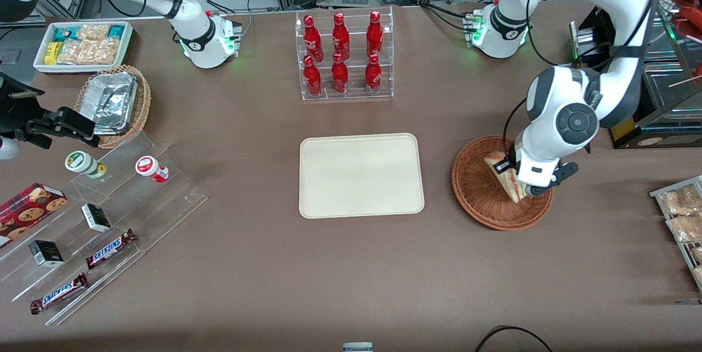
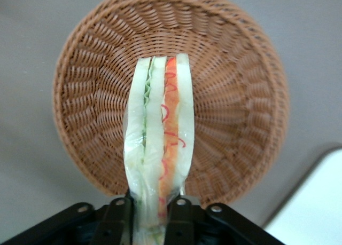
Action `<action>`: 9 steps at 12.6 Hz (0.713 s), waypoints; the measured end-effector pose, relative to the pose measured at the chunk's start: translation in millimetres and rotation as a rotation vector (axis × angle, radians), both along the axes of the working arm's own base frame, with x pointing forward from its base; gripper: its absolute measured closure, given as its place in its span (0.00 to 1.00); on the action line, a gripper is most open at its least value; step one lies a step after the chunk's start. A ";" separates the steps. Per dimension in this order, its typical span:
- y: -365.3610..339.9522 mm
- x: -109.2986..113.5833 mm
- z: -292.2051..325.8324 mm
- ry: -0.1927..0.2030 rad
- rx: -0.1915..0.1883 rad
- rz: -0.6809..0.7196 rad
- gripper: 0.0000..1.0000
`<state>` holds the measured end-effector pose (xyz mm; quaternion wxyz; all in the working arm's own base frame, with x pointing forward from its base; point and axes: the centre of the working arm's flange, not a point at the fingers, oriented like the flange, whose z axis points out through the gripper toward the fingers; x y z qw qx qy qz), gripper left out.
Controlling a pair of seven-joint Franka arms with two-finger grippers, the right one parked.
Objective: Place sandwich from basket to tray
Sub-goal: 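Lift the sandwich and carry it over the cream tray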
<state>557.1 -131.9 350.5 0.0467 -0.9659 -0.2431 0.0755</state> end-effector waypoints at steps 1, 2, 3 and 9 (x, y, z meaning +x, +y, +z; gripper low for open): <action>-17.2 2.6 14.6 0.006 0.002 -0.028 0.84; -38.4 2.1 20.6 0.007 0.001 -0.063 0.84; -59.0 -0.3 18.4 0.011 -0.001 -0.097 0.84; -194.9 -6.4 -30.5 0.042 -0.023 -0.285 0.85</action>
